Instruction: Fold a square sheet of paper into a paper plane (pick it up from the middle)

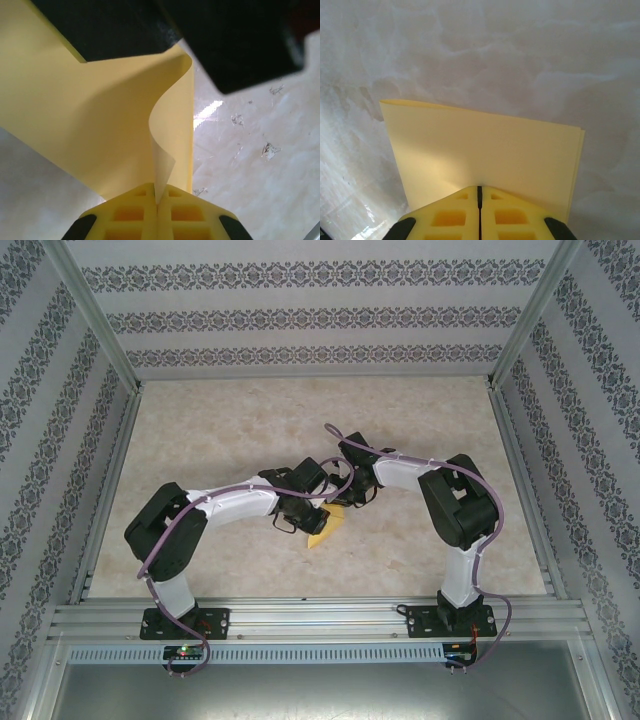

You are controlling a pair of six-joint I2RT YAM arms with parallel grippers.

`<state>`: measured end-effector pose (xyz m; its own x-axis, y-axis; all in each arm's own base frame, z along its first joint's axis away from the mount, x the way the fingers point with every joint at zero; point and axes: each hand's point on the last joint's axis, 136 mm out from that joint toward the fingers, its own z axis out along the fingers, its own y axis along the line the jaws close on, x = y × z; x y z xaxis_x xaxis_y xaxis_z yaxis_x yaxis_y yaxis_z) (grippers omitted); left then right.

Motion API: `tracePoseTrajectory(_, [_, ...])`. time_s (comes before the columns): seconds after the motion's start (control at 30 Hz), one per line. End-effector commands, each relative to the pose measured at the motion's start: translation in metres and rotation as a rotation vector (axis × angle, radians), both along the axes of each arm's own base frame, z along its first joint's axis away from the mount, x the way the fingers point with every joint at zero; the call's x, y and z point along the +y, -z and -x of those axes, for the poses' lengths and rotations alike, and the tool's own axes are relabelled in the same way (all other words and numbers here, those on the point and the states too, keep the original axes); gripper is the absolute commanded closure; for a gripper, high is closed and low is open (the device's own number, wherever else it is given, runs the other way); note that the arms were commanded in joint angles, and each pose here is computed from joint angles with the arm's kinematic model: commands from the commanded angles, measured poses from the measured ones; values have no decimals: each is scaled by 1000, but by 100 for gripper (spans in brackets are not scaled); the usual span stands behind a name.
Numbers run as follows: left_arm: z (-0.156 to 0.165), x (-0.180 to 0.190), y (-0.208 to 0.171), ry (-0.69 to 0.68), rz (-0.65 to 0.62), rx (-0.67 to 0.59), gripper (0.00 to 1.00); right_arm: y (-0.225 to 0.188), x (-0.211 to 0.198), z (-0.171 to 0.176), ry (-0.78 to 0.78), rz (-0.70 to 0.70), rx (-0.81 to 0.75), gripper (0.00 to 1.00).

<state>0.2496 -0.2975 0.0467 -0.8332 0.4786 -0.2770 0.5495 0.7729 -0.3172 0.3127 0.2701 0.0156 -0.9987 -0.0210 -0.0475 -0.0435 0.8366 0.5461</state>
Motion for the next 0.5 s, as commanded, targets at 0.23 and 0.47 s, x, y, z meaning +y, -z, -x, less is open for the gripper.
tracePoseTrajectory(0.23, [6,-12,6,-59,88,107,90,16,-13,14,-11,93,48,92])
tracePoseTrajectory(0.47, [12,-20,-6,-94,197,132,82,13,-11,13,-2,57,51,92])
